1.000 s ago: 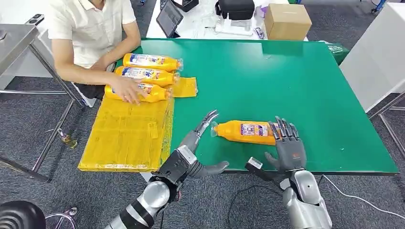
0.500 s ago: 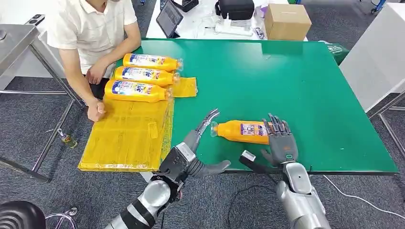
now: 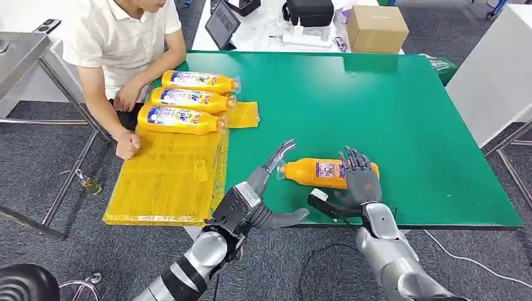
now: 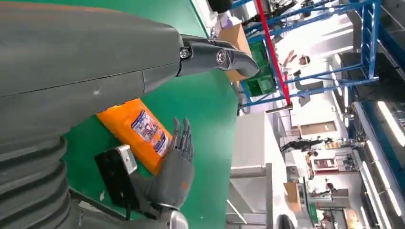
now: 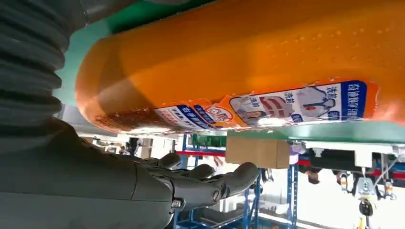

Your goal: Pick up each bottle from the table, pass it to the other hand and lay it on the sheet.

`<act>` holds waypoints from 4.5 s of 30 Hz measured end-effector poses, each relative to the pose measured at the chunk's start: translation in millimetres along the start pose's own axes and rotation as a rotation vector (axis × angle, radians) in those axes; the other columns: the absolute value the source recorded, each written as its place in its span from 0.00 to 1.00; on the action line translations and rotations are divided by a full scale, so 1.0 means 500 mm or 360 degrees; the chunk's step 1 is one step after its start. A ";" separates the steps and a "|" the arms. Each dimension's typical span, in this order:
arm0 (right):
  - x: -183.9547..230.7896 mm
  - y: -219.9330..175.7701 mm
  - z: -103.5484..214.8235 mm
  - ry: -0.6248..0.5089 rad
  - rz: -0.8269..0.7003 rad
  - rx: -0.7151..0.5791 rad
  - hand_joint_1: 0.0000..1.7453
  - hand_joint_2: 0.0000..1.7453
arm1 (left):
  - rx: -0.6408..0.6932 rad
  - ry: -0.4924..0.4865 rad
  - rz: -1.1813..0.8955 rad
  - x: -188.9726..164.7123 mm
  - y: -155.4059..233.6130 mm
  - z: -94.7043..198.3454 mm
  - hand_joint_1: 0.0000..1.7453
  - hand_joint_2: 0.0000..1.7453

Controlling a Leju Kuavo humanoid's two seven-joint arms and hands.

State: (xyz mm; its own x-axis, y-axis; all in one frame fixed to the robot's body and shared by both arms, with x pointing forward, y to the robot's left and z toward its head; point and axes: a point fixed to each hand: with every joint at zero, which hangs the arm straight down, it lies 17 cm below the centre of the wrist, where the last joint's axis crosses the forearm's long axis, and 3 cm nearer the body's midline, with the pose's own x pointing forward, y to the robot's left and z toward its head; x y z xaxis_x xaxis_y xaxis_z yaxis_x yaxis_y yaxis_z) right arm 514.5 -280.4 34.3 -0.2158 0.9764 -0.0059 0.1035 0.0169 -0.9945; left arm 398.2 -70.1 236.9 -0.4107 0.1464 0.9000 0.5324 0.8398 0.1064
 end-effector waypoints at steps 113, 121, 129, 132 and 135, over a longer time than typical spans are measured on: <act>0.404 -0.129 0.175 -0.0313 -0.1706 -0.0275 0.99 1.00 | 0.0832 0.0269 0.1109 -0.115 0.182 0.224 0.00 1.00; 0.478 -0.137 0.164 -0.0483 -0.1688 -0.0218 0.99 1.00 | 0.0679 0.0229 0.1059 -0.091 0.154 0.184 0.00 1.00; 0.531 -0.146 0.160 -0.0596 -0.1651 -0.0169 1.00 1.00 | 0.0569 0.0282 0.1048 -0.112 0.131 0.163 0.00 1.00; 0.537 -0.147 0.157 -0.0604 -0.1623 -0.0166 0.99 1.00 | 0.0526 0.0285 0.1060 -0.114 0.124 0.158 0.00 1.00; 0.546 -0.145 0.158 -0.0624 -0.1597 -0.0140 0.99 1.00 | 0.0496 0.0306 0.1045 -0.122 0.116 0.157 0.00 1.00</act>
State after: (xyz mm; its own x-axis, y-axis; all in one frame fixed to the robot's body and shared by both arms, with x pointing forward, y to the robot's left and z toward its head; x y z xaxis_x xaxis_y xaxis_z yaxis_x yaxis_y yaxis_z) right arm 371.3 -31.9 96.4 -0.5350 0.3717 0.7587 -0.2276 0.8015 -0.5531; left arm 396.2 10.8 155.3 0.0708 0.5980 0.7983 0.3772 0.7248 -0.5765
